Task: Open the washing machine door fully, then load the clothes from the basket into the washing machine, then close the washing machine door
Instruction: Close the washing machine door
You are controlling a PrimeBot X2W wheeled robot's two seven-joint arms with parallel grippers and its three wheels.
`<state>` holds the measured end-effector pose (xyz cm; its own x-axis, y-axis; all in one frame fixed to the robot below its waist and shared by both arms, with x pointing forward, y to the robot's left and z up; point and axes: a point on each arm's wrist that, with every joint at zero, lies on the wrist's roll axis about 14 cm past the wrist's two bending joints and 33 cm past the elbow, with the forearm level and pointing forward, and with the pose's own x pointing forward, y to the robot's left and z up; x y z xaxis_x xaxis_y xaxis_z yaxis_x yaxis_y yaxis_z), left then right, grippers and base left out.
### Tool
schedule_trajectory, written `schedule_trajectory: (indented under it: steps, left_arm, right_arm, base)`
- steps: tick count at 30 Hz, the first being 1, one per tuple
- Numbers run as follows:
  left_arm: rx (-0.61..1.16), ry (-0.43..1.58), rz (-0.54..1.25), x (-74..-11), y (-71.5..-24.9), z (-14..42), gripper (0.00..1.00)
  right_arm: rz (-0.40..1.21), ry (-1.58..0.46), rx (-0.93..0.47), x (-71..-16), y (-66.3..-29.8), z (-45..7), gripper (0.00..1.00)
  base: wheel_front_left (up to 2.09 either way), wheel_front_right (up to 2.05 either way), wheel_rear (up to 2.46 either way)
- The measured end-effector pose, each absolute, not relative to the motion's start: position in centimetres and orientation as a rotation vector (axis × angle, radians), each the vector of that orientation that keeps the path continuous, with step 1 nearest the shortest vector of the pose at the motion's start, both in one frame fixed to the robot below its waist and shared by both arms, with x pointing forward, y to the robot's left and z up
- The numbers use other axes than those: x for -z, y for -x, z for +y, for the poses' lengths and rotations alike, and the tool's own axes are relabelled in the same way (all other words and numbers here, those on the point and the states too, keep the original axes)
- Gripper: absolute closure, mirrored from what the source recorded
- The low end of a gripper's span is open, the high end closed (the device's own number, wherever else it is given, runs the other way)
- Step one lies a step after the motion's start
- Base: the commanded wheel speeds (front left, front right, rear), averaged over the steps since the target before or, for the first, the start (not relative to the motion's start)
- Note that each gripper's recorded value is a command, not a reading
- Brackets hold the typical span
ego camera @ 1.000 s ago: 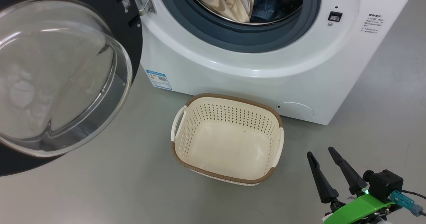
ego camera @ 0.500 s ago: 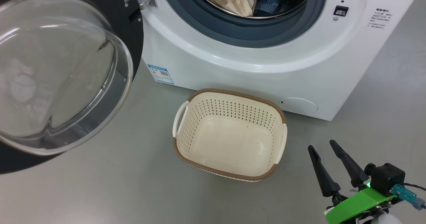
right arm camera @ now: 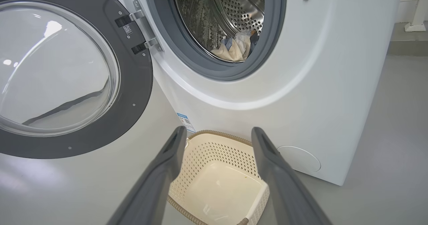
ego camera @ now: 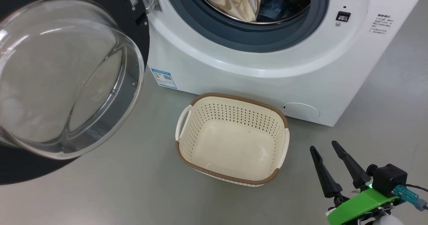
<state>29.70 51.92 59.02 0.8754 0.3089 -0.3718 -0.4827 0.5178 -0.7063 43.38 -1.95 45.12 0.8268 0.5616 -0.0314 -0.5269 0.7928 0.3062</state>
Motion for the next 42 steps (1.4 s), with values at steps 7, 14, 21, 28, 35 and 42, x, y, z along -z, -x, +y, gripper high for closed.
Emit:
schedule_trajectory:
  steps: [7,14,21,28,35,42]
  left_arm:
    - [-0.388,0.869,0.303,-58.9,-28.9,49.8,1.0]
    - [-0.27,0.833,0.407,-58.7,-28.8,46.9,1.0]
    - [-0.076,0.83,0.528,-57.2,-29.7,41.2,1.0]
    - [0.012,0.792,0.568,-57.6,-29.6,39.1,1.0]
    - [0.163,0.765,0.587,-58.7,-30.8,35.5,1.0]
    - [0.346,0.753,0.597,-59.9,-32.1,31.2,1.0]
  right_arm:
    - [0.107,-0.291,-0.591,-45.8,-43.2,-1.8,0.0]
    - [0.107,-0.288,-0.591,-46.0,-42.9,-1.8,0.0]
    - [0.093,-0.285,-0.587,-46.5,-42.9,-2.0,0.0]
    - [0.076,-0.279,-0.565,-47.1,-42.8,-2.9,0.0]
    - [0.073,-0.28,-0.523,-47.1,-42.5,-4.3,0.0]
    - [0.07,-0.278,-0.463,-47.1,-42.0,-6.4,0.0]
  base:
    - [0.0,0.0,0.0]
    - [0.0,0.0,0.0]
    - [0.0,0.0,0.0]
    - [0.0,0.0,0.0]
    - [0.0,0.0,0.0]
    - [0.0,0.0,0.0]
